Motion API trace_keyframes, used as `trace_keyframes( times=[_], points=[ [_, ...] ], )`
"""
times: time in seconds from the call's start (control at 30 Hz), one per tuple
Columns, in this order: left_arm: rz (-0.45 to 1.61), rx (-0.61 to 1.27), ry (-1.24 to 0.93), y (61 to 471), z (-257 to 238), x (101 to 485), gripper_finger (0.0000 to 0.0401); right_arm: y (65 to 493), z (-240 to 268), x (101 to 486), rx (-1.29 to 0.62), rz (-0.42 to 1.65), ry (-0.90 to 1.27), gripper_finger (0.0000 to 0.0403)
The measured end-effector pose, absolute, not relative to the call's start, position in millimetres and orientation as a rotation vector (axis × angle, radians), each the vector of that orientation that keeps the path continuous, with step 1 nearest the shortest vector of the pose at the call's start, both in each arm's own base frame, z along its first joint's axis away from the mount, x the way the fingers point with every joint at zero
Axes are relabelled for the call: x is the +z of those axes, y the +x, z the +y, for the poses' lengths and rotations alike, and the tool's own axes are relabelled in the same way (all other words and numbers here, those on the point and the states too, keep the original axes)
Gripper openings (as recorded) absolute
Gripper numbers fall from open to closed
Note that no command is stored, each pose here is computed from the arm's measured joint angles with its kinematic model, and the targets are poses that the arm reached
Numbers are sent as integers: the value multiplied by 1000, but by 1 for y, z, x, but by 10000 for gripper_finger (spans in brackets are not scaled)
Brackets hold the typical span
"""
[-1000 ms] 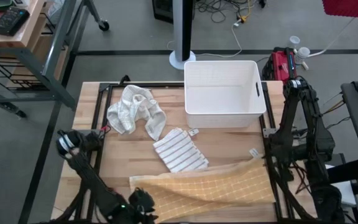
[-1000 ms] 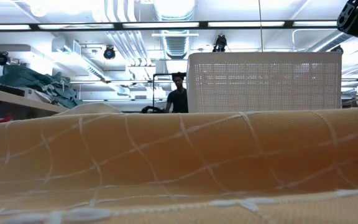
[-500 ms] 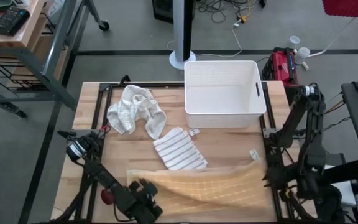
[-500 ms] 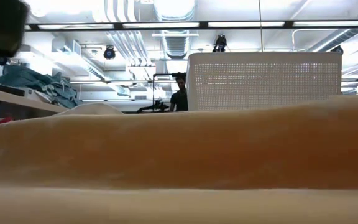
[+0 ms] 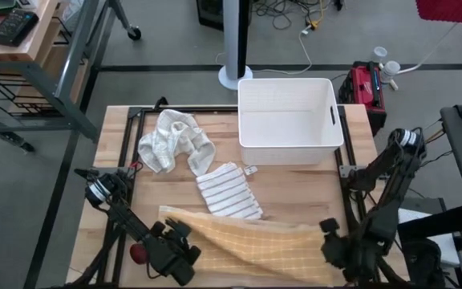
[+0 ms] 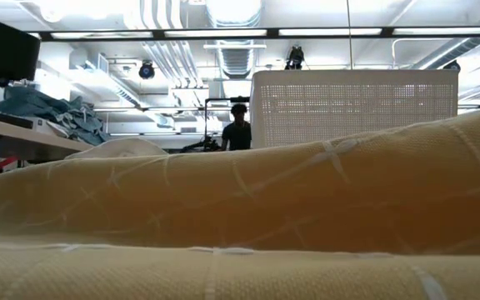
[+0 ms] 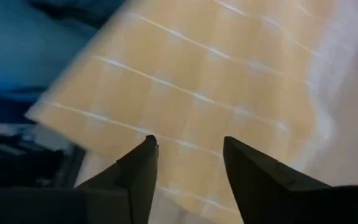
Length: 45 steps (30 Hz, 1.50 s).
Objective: Fold towel
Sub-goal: Fold the yellow squared towel
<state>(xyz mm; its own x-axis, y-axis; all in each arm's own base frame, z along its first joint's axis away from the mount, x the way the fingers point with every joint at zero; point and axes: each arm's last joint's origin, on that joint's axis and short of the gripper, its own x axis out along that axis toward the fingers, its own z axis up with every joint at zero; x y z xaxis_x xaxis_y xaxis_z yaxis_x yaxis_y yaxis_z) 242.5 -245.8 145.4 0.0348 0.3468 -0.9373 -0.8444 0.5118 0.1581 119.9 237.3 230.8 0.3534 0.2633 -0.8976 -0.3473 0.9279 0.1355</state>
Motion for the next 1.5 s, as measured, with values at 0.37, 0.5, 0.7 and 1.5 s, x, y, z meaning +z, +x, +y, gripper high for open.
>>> trace_keyframes(
  times=[0.37, 0.5, 0.7, 1.5],
  points=[
    [1183, 1063, -625, 242, -237, 131, 36, 148, 302, 217, 594, 1301, -230, 197],
    [1164, 1061, -625, 243, -236, 132, 37, 157, 311, 207, 605, 1352, -272, 196],
    [1147, 1051, -634, 245, -235, 133, 37, 166, 307, 206, 580, 1302, -308, 174],
    [1236, 993, -690, 241, -246, 160, 37, 140, 248, 225, 233, 1542, -653, 10]
  ],
)
